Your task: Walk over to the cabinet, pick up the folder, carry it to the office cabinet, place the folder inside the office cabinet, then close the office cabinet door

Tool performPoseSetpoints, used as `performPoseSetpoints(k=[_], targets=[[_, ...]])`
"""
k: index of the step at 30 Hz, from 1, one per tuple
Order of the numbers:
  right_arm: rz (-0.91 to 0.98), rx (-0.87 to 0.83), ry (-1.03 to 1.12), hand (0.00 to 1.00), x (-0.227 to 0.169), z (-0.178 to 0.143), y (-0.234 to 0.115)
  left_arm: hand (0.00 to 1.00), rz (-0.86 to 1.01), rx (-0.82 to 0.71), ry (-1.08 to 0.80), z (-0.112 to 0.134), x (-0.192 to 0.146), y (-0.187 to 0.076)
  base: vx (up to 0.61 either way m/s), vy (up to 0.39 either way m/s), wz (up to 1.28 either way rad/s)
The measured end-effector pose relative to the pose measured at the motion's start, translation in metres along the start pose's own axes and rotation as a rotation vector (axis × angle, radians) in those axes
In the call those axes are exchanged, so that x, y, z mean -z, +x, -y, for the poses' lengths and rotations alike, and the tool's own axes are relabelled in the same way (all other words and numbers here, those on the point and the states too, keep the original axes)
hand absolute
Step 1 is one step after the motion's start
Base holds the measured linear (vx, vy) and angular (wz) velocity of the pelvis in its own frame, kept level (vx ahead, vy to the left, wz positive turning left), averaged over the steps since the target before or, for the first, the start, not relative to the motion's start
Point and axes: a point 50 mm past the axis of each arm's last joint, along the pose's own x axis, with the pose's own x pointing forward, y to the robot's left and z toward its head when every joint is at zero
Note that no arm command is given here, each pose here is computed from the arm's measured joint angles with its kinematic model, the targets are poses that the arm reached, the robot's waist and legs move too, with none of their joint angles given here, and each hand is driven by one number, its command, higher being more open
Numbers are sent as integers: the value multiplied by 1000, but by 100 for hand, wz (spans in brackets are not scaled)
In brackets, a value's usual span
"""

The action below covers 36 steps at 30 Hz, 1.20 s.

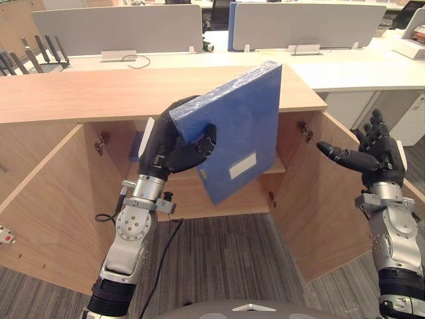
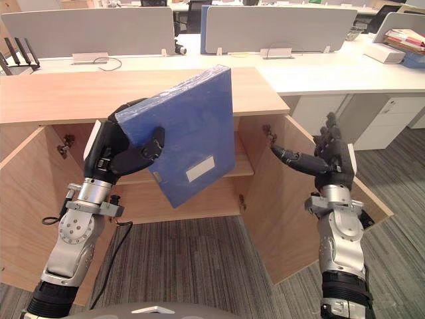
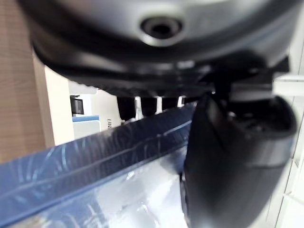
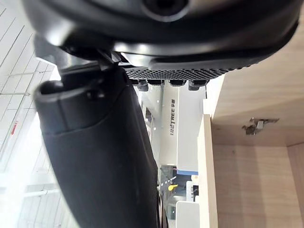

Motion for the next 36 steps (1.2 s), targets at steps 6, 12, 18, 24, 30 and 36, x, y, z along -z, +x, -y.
performPoseSetpoints(k=[6,12,18,24,30,36], targets=[[34,-142,60,100,-6,-26,12,0,1,55,-18,9,0,1,0,0,0],[43,-294,114,100,-7,-55,19,0,40,102,-36,19,-5,10,0,0,0],[67,-364,138,100,-14,-70,26,0,58,101,-36,20,-7,15,0,0,0],[80,-461,137,100,-19,-88,33,0,41,125,-39,25,0,22,0,0,0],[73,-558,123,100,-24,-100,47,0,24,150,-183,20,1,22,0,0,0],[70,-626,184,100,-29,-114,60,0,9,187,-407,4,2,32,-5,0,0]])
